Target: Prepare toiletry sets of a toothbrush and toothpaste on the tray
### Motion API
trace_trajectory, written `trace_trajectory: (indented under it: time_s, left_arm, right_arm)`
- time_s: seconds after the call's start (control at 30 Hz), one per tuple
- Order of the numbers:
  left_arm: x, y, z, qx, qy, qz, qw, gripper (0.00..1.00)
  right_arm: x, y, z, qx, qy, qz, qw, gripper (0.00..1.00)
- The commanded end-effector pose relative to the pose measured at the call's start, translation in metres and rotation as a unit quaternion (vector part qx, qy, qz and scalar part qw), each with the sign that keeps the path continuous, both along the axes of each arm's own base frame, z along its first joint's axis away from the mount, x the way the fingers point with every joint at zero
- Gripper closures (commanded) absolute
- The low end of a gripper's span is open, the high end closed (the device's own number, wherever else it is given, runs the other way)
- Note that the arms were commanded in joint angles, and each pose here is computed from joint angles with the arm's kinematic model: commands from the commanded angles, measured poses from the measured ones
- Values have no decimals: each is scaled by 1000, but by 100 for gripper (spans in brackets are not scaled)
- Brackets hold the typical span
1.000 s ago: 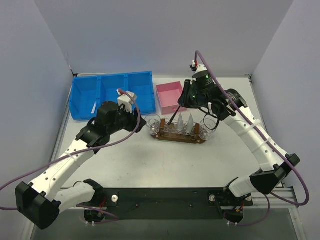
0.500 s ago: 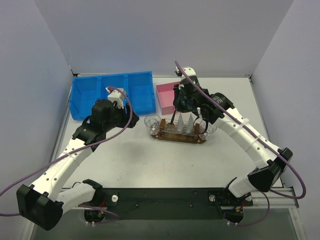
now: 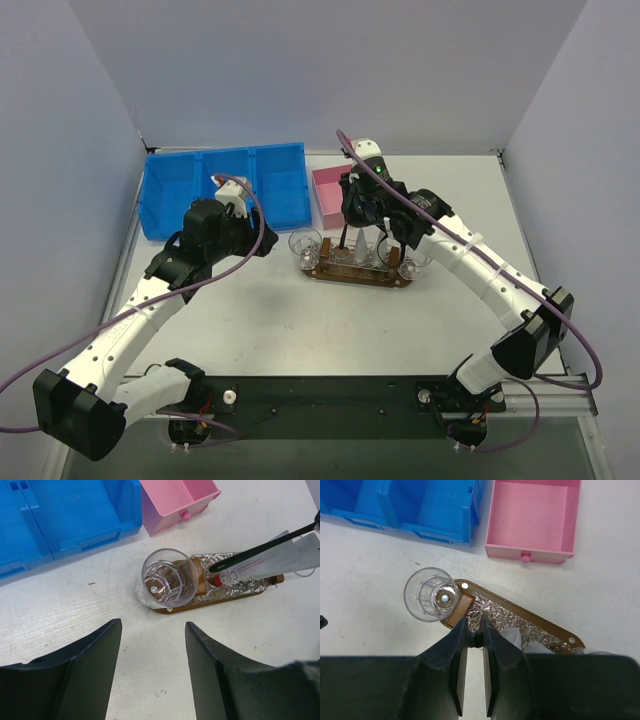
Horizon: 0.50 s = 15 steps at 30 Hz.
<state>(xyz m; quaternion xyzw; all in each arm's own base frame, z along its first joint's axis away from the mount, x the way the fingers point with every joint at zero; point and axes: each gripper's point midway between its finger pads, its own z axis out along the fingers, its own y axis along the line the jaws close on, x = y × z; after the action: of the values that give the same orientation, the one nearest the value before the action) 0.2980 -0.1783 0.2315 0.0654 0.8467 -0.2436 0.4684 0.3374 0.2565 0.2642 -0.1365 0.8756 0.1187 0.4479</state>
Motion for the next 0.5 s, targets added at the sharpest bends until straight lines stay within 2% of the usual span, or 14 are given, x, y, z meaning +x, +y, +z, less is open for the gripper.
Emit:
trace_trajectory:
  time_s: [0.0, 0.47]
  left_arm:
    - [6, 1, 17, -10, -21, 6, 1000, 36]
    - [7, 3, 16, -11, -20, 10, 1000, 36]
  right_arm:
    - [7, 9, -9, -8, -3, 9, 1000, 100]
    - [9, 17, -30, -23, 23, 22, 999, 100]
